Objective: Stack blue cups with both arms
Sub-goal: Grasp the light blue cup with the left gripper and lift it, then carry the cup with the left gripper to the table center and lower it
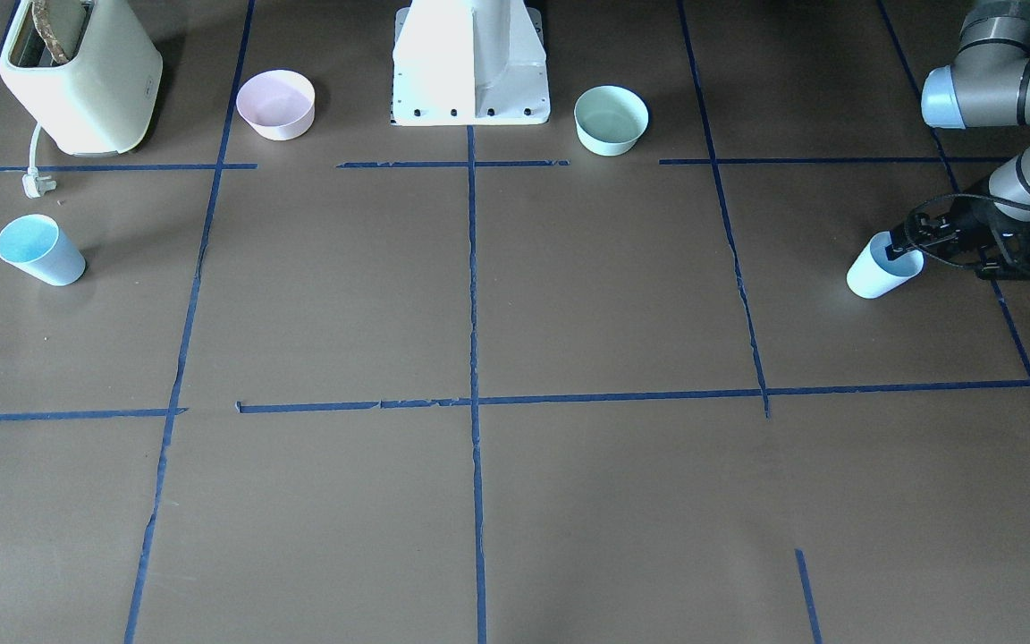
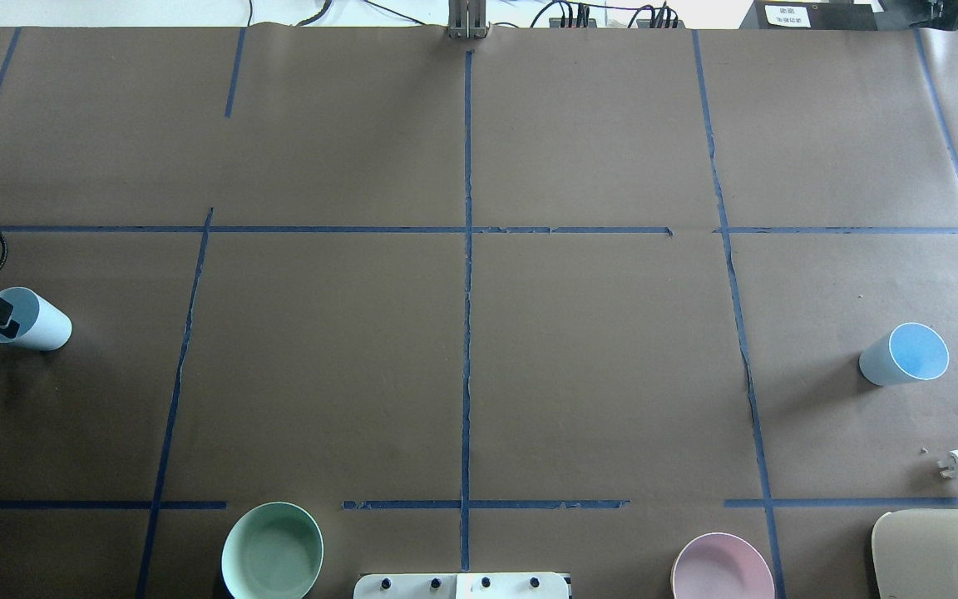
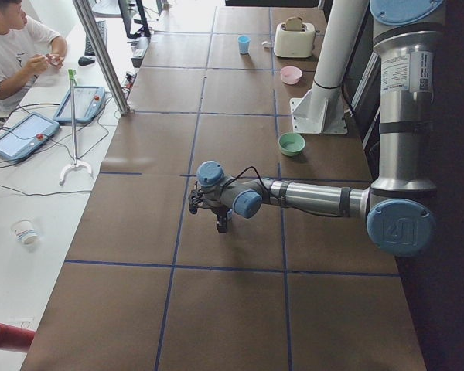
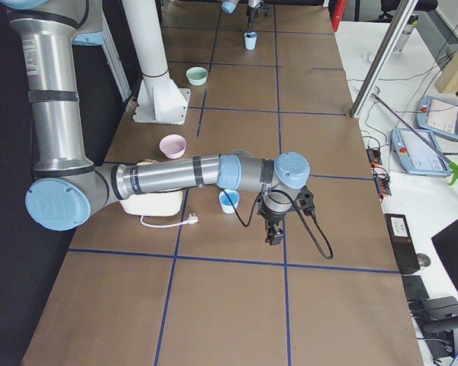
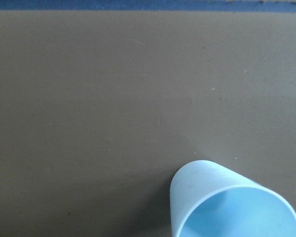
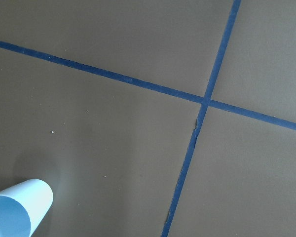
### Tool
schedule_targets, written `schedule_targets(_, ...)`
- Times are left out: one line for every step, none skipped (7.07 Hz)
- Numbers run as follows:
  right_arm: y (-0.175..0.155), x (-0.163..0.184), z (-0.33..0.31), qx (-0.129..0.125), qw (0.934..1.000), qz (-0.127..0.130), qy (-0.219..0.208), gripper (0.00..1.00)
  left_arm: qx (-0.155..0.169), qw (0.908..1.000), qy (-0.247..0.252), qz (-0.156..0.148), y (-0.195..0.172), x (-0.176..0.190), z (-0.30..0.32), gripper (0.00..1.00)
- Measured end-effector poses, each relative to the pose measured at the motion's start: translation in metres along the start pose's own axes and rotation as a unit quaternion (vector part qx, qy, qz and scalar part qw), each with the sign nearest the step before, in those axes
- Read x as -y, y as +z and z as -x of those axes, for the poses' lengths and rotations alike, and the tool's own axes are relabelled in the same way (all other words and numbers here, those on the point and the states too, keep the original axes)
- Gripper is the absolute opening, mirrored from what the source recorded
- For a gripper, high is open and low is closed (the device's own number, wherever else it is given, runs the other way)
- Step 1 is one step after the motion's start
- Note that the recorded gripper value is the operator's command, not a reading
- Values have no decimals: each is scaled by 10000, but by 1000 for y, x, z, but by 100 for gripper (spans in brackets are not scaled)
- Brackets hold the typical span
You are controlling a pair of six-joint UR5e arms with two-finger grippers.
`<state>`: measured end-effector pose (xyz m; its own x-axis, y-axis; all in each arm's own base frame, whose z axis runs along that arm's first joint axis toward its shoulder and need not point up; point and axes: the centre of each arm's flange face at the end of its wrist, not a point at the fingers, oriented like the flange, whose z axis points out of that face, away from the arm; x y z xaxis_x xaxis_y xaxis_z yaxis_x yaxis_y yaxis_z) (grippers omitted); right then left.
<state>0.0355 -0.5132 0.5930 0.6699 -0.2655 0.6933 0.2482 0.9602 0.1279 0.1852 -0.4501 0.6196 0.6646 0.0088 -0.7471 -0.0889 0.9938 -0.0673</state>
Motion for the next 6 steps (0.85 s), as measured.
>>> schedule_targets(2, 1, 1, 4, 10000, 14, -14, 100, -16, 10000, 35, 13, 2, 2, -5, 0)
schedule_targets(3, 1, 2, 6, 10000, 22, -28, 100, -99, 9999, 17, -53, -4, 11, -23, 0)
schedule_targets(2, 1, 3, 5, 10000, 19, -40, 100, -318, 9991, -179, -206, -22, 28, -63, 0)
schedule_targets(2, 2, 4, -2, 10000, -3, -74, 100, -658, 9962, -465, -340, -49, 44, -126, 0)
schedule_targets(1, 3, 5, -8, 9999, -48, -133, 100, -1052, 9908, -773, -363, -77, 55, -209, 0)
schedule_targets(0, 3, 6, -9, 9998, -102, -189, 100, -1309, 9856, -1044, -238, -92, 56, -304, 0)
